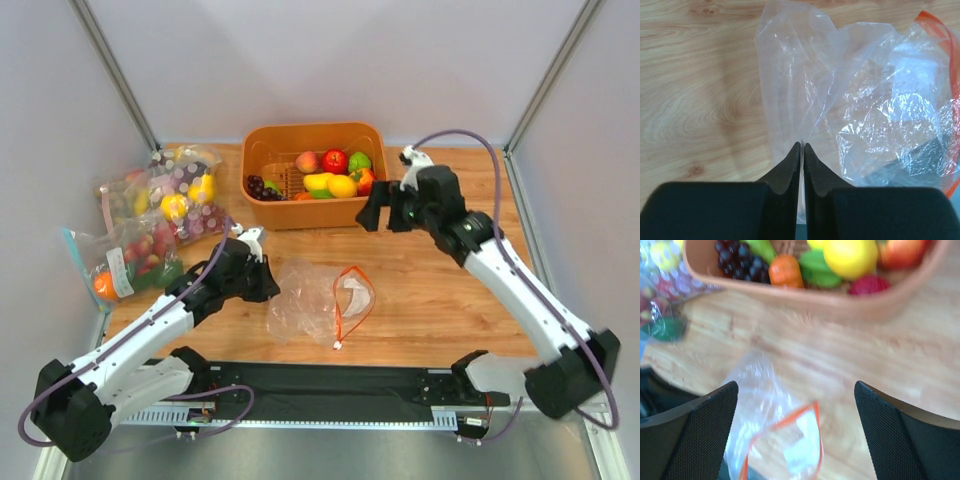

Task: Open the zip-top bag and remove the fake food

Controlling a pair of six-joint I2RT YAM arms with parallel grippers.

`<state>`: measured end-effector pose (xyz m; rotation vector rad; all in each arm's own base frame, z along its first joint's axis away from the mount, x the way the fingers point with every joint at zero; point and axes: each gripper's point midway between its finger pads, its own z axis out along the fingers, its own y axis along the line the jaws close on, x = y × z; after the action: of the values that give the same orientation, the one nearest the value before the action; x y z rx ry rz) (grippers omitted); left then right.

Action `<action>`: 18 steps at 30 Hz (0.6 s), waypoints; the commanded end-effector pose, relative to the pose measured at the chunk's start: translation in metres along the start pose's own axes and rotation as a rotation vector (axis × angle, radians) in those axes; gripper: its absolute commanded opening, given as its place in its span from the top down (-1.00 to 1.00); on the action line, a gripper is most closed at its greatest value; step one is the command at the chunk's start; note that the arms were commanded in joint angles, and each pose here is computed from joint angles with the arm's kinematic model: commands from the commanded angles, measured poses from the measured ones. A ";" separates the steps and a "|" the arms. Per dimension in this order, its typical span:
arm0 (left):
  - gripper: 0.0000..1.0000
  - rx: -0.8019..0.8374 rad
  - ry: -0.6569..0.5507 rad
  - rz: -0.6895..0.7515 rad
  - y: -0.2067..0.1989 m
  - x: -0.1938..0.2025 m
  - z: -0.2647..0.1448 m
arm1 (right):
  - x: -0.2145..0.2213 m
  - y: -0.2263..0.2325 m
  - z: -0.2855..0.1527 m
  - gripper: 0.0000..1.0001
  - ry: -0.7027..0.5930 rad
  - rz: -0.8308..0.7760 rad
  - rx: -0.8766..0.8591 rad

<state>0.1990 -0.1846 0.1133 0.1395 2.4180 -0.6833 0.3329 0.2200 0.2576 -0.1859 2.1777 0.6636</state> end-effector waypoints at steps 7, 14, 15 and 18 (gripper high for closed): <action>-0.35 -0.059 -0.055 0.043 0.001 -0.027 -0.020 | 0.063 -0.026 -0.108 -1.00 -0.124 0.079 0.071; -0.99 -0.112 -0.130 0.058 0.004 -0.042 -0.060 | 0.084 -0.051 -0.154 -1.00 -0.160 0.093 0.191; -0.99 -0.129 -0.168 0.062 0.004 -0.051 -0.071 | 0.087 -0.054 -0.159 -1.00 -0.156 0.096 0.206; -0.99 -0.167 -0.258 0.073 0.007 -0.064 -0.110 | 0.088 -0.059 -0.172 -1.00 -0.179 0.101 0.235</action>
<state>0.1991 -0.1468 0.1875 0.0968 2.2824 -0.5284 0.1899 0.1059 0.2613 0.0508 2.0552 0.5307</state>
